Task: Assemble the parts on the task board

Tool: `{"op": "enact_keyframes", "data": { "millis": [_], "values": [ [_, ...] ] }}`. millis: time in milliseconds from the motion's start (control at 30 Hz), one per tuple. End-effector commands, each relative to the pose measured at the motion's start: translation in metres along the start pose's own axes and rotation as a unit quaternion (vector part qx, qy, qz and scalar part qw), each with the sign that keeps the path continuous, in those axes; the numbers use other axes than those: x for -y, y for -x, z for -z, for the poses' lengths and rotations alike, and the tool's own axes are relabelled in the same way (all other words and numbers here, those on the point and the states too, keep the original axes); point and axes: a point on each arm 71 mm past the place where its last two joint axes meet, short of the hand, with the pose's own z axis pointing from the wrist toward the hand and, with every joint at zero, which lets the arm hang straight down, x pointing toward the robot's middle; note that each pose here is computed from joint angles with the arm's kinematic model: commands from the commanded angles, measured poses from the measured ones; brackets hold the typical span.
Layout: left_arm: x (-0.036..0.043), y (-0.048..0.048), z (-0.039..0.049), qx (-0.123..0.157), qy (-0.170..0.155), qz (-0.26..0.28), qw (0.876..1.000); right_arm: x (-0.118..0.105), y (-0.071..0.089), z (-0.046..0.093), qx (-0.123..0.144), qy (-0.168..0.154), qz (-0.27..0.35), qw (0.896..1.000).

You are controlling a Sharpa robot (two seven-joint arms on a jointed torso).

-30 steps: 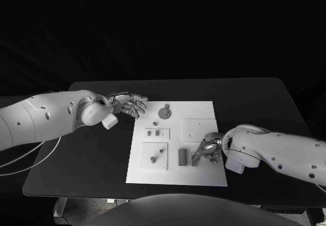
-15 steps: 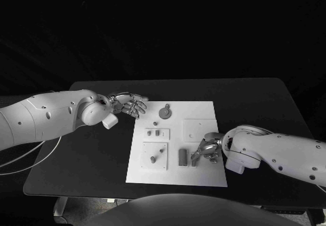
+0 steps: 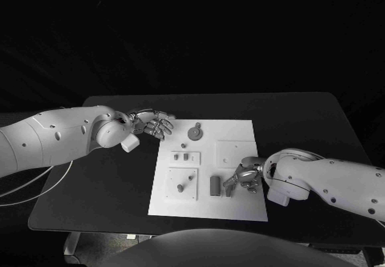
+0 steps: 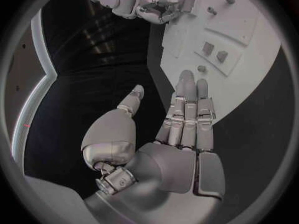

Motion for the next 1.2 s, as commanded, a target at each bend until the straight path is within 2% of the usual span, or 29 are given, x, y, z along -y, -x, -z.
{"op": "enact_keyframes", "data": {
  "millis": [33,667,1200],
  "values": [
    [0.0013,-0.0014,-0.0001,-0.008,-0.001,-0.002,1.0,-0.0014,-0.0013,0.0009,-0.005,0.015,0.004,1.0],
    [0.0002,-0.0004,0.0006,-0.007,0.003,-0.002,1.0,0.0025,-0.0015,0.005,-0.004,0.018,0.004,1.0],
    [-0.0006,0.0016,0.0009,-0.005,0.005,-0.002,1.0,0.0051,0.0022,0.0102,0.017,0.022,0.018,0.999]
  ]
}}
